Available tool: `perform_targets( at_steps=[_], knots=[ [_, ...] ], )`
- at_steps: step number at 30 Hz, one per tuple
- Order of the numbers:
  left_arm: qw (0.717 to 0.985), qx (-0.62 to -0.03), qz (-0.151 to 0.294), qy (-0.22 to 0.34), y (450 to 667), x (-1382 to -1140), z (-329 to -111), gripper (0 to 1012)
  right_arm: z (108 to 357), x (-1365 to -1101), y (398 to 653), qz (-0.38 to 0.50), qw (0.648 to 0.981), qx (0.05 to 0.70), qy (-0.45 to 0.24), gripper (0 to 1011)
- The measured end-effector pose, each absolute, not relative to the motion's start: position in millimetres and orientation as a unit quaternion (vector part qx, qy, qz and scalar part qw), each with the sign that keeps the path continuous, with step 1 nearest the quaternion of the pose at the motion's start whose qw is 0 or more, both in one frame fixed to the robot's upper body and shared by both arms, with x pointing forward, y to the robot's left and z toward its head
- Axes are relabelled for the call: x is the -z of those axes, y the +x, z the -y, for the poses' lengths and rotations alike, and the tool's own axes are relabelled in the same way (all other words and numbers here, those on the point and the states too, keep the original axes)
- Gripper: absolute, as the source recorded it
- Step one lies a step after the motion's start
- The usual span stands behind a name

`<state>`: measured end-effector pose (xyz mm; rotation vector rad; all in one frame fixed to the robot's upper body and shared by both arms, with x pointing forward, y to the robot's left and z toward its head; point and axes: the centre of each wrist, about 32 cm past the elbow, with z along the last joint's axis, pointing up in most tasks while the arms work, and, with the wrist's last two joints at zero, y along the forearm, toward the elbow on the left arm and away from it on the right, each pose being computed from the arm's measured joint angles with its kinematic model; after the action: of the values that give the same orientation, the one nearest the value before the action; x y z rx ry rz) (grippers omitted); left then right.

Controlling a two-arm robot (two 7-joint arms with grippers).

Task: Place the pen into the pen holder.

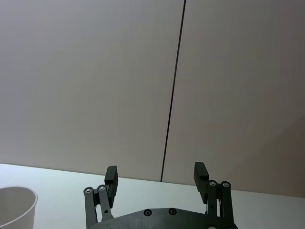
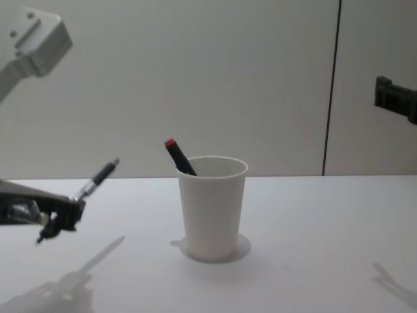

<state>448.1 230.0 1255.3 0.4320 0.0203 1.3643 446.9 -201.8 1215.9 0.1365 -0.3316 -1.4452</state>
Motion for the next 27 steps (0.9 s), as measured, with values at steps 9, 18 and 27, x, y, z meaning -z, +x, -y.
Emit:
perform_targets(
  at_steps=[9,18,27],
  knots=[
    [0.741,-0.653,0.031,0.154,447.2,-1256.1,-231.5,176,201.8,-1215.9,446.9,0.151,0.735,0.658,0.062,1002],
    [0.739,-0.661,0.067,0.11,447.5,-1252.7,-233.0,176,201.8,-1215.9,446.9,0.151,0.735,0.658,0.062,1002],
    [0.761,-0.637,0.071,0.1,449.7,-1251.4,-236.2,176,201.8,-1215.9,446.9,0.151,0.735,0.658,0.062,1002]
  ],
)
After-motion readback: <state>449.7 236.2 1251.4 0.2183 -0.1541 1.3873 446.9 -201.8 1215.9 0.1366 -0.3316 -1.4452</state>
